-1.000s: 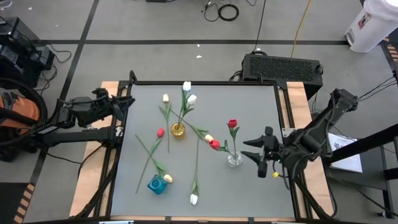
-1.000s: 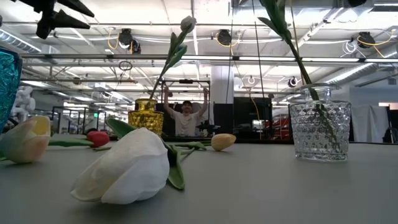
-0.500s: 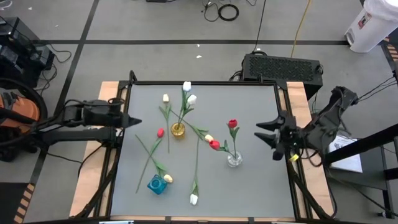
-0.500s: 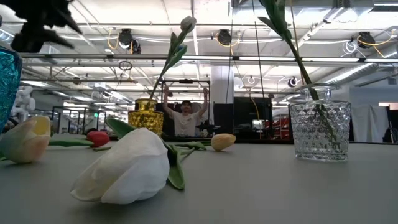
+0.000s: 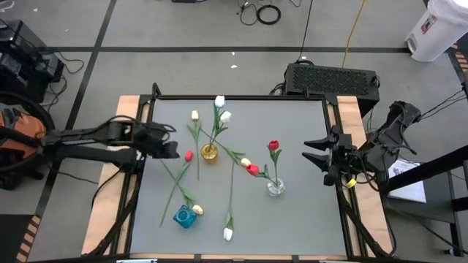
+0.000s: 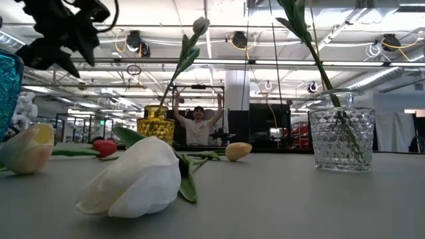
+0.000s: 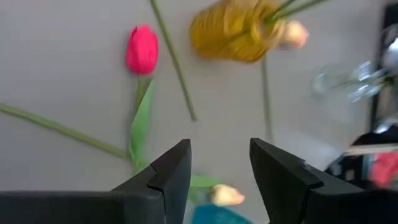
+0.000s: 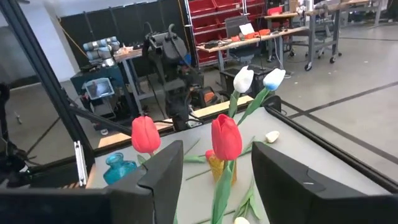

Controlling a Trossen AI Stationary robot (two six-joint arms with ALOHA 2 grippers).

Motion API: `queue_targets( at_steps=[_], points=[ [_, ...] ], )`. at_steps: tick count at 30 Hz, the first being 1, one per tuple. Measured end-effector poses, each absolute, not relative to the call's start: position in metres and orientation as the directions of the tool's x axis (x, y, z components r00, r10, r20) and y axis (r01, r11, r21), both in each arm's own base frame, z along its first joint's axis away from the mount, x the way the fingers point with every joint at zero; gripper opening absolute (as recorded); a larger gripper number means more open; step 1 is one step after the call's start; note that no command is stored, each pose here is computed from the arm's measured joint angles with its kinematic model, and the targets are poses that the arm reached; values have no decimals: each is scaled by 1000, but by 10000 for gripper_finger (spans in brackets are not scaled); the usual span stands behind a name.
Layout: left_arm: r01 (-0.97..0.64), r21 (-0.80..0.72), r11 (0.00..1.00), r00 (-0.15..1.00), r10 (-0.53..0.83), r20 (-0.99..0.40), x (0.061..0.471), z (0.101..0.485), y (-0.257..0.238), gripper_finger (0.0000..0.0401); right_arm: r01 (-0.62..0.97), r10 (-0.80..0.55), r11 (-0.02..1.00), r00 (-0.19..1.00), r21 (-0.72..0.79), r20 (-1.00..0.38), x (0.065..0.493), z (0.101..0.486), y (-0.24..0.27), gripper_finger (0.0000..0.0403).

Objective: Sort flowers into vase by color
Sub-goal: Put the red tulip into the transparent vase

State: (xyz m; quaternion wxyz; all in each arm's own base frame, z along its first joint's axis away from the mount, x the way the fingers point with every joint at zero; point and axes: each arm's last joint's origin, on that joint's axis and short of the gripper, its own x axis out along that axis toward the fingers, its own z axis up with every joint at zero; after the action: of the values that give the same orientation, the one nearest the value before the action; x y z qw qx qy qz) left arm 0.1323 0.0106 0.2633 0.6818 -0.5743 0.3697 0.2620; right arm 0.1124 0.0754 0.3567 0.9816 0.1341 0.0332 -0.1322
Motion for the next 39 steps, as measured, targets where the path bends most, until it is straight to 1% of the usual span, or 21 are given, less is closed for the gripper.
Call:
queue_targets(
  at_steps=[3, 6, 12, 16, 21, 24, 26, 31, 35, 39],
  points=[
    [-815, -527, 240, 520, -97, -849, 144, 254, 5, 171, 269, -251, 931, 962, 246, -104, 112, 356, 75, 183],
    [-848, -465, 255, 457, -92, -885, 154, 245, -1, 171, 273, -252, 934, 961, 231, -116, 112, 354, 75, 183],
    [-899, -339, 279, 354, 3, -935, 169, 229, -7, 171, 275, -253, 936, 959, 221, -124, 112, 353, 75, 183],
    [-919, -275, 283, 293, 25, -956, 178, 218, -7, 171, 275, -253, 935, 960, 222, -124, 112, 353, 75, 183],
    [-931, -215, 294, 241, 56, -969, 187, 207, -7, 171, 273, -252, 931, 961, 242, -114, 112, 355, 75, 183],
    [-917, -215, 336, 254, 75, -964, 196, 202, -7, 171, 271, -251, 929, 962, 251, -108, 112, 355, 75, 183],
    [-916, -205, 344, 246, 82, -966, 200, 198, -7, 171, 271, -251, 928, 962, 257, -107, 112, 356, 75, 183],
    [-923, -134, 361, 180, 97, -979, 204, 187, -7, 171, 272, -251, 914, 962, 301, -107, 112, 356, 75, 183],
    [-918, -87, 386, 138, 108, -985, 208, 178, -7, 171, 273, -252, 913, 962, 303, -107, 112, 356, 75, 183],
    [-919, -45, 391, 95, 110, -989, 212, 169, -7, 171, 275, -254, 913, 961, 302, -107, 112, 356, 75, 183]
  ],
)
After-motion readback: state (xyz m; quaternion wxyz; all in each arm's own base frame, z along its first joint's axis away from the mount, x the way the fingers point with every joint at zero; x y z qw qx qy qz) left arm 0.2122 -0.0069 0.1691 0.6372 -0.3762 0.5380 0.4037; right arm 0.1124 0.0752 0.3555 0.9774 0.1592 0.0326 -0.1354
